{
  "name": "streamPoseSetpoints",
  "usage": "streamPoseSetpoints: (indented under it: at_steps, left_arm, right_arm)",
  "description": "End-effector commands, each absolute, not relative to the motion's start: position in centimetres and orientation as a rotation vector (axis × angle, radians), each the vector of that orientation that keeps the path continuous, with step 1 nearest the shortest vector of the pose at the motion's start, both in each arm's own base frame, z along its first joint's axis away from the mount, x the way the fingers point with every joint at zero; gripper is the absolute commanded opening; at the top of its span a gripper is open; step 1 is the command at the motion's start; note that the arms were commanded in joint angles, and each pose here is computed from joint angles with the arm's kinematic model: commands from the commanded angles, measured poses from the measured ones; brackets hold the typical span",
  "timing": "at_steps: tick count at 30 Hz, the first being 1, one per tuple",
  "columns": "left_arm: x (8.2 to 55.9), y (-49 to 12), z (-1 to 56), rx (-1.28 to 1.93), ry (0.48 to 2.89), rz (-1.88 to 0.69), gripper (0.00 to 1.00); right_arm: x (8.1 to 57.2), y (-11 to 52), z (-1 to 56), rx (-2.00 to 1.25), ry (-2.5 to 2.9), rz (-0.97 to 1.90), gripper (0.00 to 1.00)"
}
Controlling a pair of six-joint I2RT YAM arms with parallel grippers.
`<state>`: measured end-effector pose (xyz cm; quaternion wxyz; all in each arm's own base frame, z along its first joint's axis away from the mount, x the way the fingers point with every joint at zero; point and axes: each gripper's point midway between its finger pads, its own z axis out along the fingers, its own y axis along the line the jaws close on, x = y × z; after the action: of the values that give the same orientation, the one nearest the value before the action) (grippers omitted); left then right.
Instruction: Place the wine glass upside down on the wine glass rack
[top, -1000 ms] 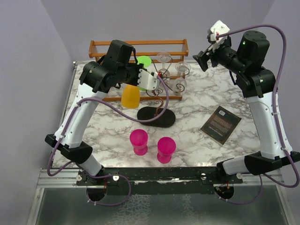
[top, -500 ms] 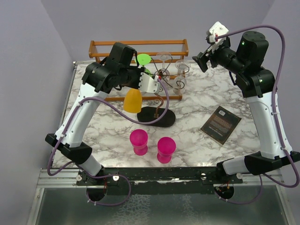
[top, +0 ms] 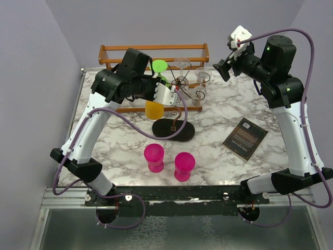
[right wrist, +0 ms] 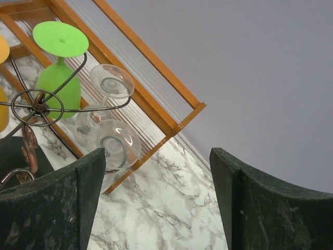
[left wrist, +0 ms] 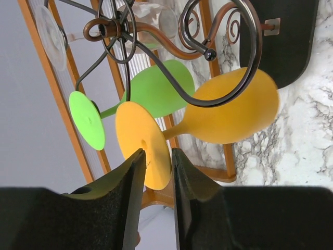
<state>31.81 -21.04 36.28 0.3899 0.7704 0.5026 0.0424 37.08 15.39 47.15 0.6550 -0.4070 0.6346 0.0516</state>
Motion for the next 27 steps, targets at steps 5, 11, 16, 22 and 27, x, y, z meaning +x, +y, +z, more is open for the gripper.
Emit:
streamPoseSetpoints:
  at_steps: [5,11,16,22,27]
  left_arm:
    - [29.3,-21.4,38.5,1.899,1.247,0.009,0.43]
    - [27.6,-21.3,40.8,1.761,1.297,-0.072,0.63]
    - [25.4,-20.7,40.5,1.638,1.433,-0.192,0.74]
    - [19.1,-18.8,37.7,1.737,1.432,-0.419,0.75]
    - [16.5,-18.2,31.8,1.828,1.515,-0.564,0.75]
  right_arm:
    - [36.7,15.2,46.0,-0.953,1.471,0.121,0.81]
    - [35.4,14.7,44.6,-0.982,1.509,0.123,0.80]
    - [32.5,14.9,43.3,-1.069,1.509,0.168,0.80]
    - [31.0,14.1,42.0,-1.105,1.524,0.138,0.80]
    - [31.0,14.0,41.8,-1.109,1.535,0.149,0.80]
